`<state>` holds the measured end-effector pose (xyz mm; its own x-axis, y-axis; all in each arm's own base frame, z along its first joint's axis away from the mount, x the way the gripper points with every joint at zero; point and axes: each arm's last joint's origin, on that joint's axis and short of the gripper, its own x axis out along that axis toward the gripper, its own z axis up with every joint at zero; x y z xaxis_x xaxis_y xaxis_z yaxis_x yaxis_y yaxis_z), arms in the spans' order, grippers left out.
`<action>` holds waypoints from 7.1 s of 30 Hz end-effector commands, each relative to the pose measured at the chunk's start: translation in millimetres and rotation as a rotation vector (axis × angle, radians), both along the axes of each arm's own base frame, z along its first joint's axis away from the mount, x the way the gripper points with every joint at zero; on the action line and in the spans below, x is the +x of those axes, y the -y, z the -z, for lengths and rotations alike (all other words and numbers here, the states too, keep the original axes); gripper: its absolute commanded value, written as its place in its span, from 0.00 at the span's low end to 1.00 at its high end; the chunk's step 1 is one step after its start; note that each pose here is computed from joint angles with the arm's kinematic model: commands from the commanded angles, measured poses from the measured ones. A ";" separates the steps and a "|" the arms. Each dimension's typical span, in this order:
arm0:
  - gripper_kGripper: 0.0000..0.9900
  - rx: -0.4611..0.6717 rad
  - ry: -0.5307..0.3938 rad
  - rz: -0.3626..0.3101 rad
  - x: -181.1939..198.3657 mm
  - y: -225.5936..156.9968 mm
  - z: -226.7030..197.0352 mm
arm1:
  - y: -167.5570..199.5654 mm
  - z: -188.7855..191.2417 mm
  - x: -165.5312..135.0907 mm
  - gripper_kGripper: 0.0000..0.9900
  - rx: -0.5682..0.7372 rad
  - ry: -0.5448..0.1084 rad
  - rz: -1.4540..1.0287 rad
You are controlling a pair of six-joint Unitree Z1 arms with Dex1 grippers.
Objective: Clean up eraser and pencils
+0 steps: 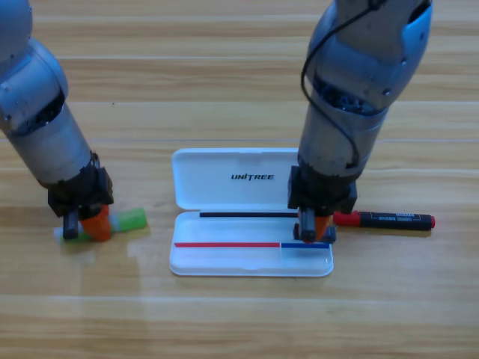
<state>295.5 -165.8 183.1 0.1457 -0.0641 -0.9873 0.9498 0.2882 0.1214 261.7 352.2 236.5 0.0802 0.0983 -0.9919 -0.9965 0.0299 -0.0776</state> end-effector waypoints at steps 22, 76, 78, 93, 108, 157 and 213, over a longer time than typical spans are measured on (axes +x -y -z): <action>0.00 0.059 -0.041 0.001 -2.4 -12.2 -9.0 | -16.4 44.5 6.3 0.00 -0.086 -0.051 -0.048; 0.00 -0.073 -0.132 0.235 -27.1 100.1 -95.6 | 93.4 73.6 85.5 0.82 -0.116 -0.028 0.029; 0.00 -0.068 -0.146 0.245 -27.7 106.3 -89.7 | 93.3 76.9 85.8 0.81 -0.124 -0.034 0.019; 0.00 -0.045 -0.232 0.282 -18.5 143.8 -44.0 | 102.0 69.8 72.9 0.00 -0.149 -0.092 -0.025; 0.00 -0.041 -0.235 0.289 -8.6 162.4 -26.9 | 105.8 50.3 67.8 0.00 -0.127 -0.067 -0.006; 0.00 -0.026 -0.229 0.314 -9.4 178.8 -8.2 | 115.9 9.7 42.8 0.00 -0.118 -0.016 0.019; 1.00 -0.265 0.110 0.115 -54.9 10.8 -245.4 | -35.9 19.5 6.6 0.00 -0.062 0.008 -0.175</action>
